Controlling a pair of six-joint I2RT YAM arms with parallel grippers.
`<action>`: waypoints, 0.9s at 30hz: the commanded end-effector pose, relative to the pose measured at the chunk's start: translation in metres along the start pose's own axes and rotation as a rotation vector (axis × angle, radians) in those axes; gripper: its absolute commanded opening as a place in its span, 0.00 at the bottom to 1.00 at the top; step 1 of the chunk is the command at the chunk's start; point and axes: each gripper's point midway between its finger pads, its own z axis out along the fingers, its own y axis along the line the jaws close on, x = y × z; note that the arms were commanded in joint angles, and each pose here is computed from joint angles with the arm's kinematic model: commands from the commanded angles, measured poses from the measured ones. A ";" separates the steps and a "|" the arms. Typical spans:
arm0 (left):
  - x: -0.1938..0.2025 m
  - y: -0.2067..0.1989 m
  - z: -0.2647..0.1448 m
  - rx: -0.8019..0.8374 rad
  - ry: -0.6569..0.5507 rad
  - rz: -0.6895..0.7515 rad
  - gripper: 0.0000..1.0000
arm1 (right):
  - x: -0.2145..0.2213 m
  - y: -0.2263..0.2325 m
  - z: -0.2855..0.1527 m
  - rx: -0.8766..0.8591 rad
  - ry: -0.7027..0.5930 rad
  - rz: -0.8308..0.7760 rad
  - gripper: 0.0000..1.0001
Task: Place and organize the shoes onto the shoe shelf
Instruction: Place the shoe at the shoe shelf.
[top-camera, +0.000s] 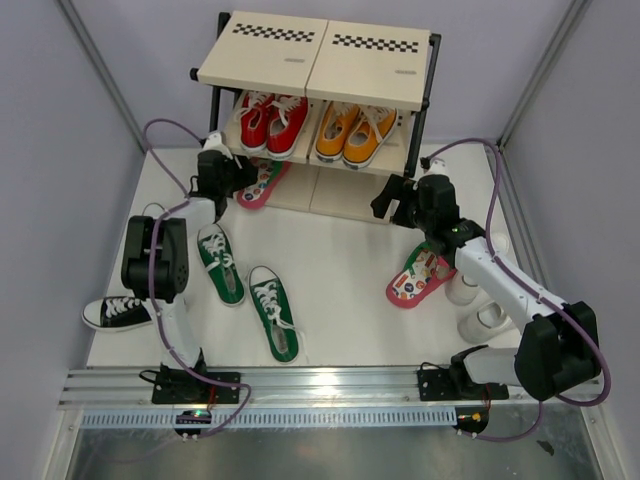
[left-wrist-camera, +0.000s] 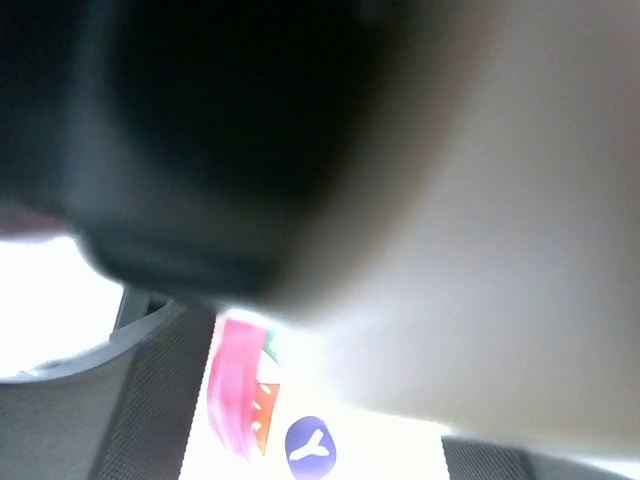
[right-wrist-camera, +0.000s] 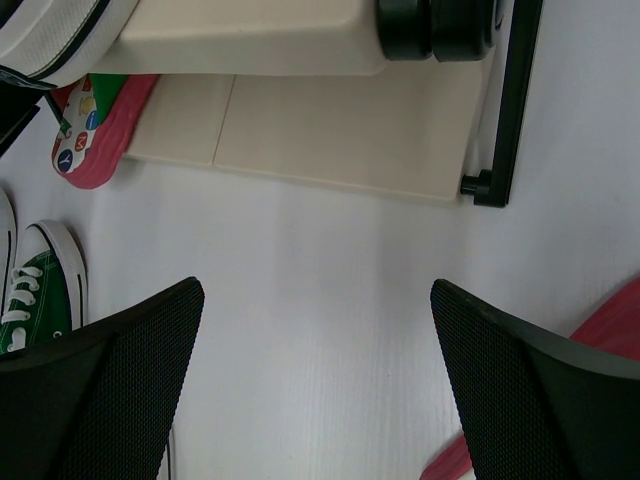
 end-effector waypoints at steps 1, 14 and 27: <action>0.062 0.007 -0.010 -0.083 0.193 0.034 0.64 | -0.031 0.018 -0.009 -0.055 -0.083 0.015 1.00; 0.053 0.023 -0.026 -0.230 0.212 0.047 0.28 | -0.019 0.010 -0.013 -0.041 -0.074 0.025 1.00; 0.068 0.035 -0.053 -0.304 0.330 0.074 0.72 | -0.012 0.005 -0.014 -0.033 -0.066 0.033 0.99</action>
